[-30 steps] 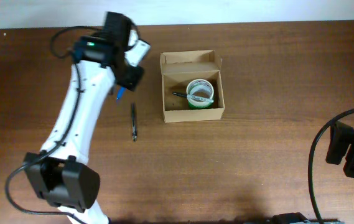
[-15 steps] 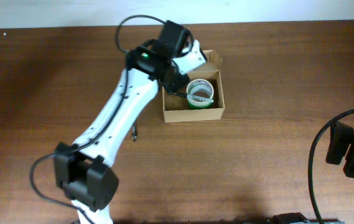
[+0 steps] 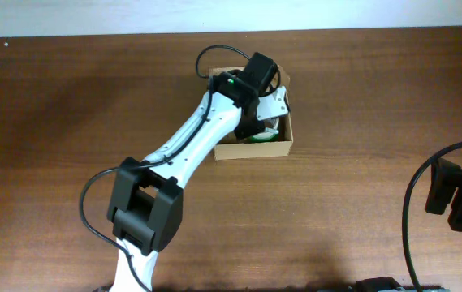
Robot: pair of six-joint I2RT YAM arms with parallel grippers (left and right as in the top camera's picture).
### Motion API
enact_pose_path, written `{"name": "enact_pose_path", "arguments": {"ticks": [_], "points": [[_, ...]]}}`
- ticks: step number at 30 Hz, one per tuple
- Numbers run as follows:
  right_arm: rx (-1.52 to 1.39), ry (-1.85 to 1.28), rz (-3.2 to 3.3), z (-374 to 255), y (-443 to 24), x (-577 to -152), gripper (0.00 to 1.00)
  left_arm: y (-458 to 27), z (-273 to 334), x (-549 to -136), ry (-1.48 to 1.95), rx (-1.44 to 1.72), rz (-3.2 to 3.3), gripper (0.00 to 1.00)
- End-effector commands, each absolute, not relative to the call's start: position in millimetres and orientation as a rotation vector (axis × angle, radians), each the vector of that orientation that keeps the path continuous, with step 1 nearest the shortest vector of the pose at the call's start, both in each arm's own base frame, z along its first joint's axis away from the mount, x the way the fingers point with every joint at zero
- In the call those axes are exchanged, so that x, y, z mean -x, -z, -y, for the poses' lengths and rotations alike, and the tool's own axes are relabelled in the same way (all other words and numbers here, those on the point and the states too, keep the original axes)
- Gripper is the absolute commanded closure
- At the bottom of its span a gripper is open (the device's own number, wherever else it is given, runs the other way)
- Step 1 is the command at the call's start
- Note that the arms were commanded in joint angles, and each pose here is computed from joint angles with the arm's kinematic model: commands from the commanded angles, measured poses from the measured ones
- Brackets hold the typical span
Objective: Pack container
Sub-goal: 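Carry the blue pen into the box and release it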
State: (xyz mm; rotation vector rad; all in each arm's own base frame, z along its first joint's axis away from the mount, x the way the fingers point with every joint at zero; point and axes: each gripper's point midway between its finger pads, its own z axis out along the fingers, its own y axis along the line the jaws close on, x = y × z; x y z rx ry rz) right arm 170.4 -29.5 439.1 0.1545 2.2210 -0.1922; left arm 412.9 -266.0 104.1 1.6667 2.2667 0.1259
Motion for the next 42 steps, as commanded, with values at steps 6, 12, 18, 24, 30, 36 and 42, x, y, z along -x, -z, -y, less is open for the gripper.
{"name": "enact_pose_path", "arguments": {"ticks": [6, 12, 18, 24, 30, 36, 42], "points": [[-0.145, 0.198, -2.256, 27.6, -433.7, -180.0, 0.01, -98.0, 285.8, -406.5, -0.108, -1.739, -2.201, 0.98], [-0.146, 0.200, -2.258, 27.7, -433.3, -180.8, 0.01, -97.5, 292.3, -401.4, -0.049, -1.749, -2.195, 0.98], [-0.145, 0.200, -2.258, 27.7, -433.4, -180.9, 0.01, -97.5, 293.3, -400.7, -0.037, -1.746, -2.197, 0.48], [-0.146, 0.201, -2.258, 27.8, -433.4, -180.8, 0.01, -97.4, 293.1, -400.5, -0.038, -1.746, -2.198, 0.21], [-0.145, 0.201, -2.258, 27.8, -433.4, -180.8, 0.01, -99.4, 289.8, -408.4, -0.093, -1.725, -2.190, 0.16], [-0.145, 0.200, -2.258, 27.6, -433.4, -180.9, 0.01, -121.2, 267.2, -455.0, -0.422, -1.562, -2.138, 0.16], [-0.145, 0.200, -2.258, 27.6, -433.4, -180.9, 0.01, -146.8, 264.9, -472.9, -0.425, -1.477, -2.113, 0.17]]}}
